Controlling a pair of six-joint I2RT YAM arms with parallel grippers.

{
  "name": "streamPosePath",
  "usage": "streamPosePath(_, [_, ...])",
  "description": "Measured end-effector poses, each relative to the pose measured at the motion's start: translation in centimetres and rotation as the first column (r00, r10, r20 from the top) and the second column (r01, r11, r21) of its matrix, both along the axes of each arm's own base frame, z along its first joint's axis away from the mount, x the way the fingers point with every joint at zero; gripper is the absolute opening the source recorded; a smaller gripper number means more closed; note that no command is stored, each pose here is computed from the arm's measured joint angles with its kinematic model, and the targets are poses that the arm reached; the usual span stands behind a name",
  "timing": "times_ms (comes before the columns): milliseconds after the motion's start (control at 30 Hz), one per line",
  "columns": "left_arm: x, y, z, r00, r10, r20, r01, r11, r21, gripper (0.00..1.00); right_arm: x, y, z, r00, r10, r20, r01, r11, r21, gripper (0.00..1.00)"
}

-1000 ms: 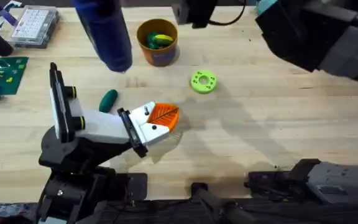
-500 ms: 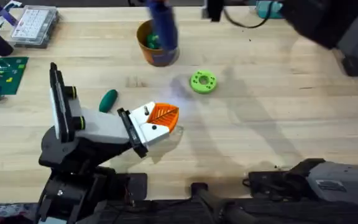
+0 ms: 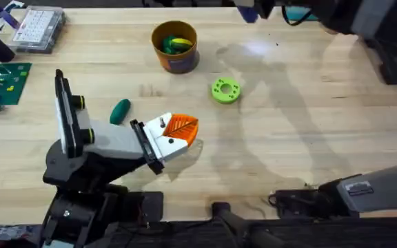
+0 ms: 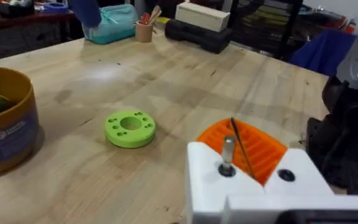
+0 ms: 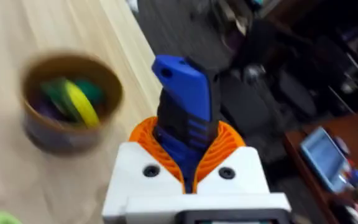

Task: Pick up the gripper from the table and insert it into the empty holder that is missing its gripper. Then pick up a screw, insert it into the mounting hole, and use the screwdriver to tighten it. Finally, clean up the table by picking up the vegetable and placing it into the bucket.

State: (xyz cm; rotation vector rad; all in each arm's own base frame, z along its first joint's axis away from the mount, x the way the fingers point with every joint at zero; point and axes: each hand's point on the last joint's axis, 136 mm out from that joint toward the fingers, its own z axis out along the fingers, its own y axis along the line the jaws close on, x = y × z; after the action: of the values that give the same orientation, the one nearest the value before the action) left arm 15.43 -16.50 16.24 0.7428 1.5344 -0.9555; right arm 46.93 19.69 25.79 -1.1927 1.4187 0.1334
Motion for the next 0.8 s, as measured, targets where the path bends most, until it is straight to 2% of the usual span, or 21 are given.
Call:
streamPosePath(167, [0.0,0.0,0.0,1.0,0.0,0.001,0.0,1.0,0.0,0.019,3.1,-2.9,-5.2,0.997,-0.076,0.022,0.078,0.984,-0.159,0.048])
streamPosePath(300, [0.0,0.0,0.0,1.0,0.0,0.0,0.0,1.0,0.0,0.019,4.5,-4.6,-9.0,0.994,-0.105,0.024,0.108,0.957,-0.268,0.047])
streamPosePath(633, [0.0,0.0,0.0,1.0,0.0,0.0,0.0,1.0,0.0,0.02,5.3,-5.7,-17.7,0.998,-0.06,-0.029,0.042,0.901,-0.431,0.046])
streamPosePath(800, [0.0,0.0,0.0,1.0,0.0,0.001,0.0,1.0,0.0,0.019,5.6,-5.4,-18.9,0.999,-0.028,-0.018,0.017,0.886,-0.463,0.046])
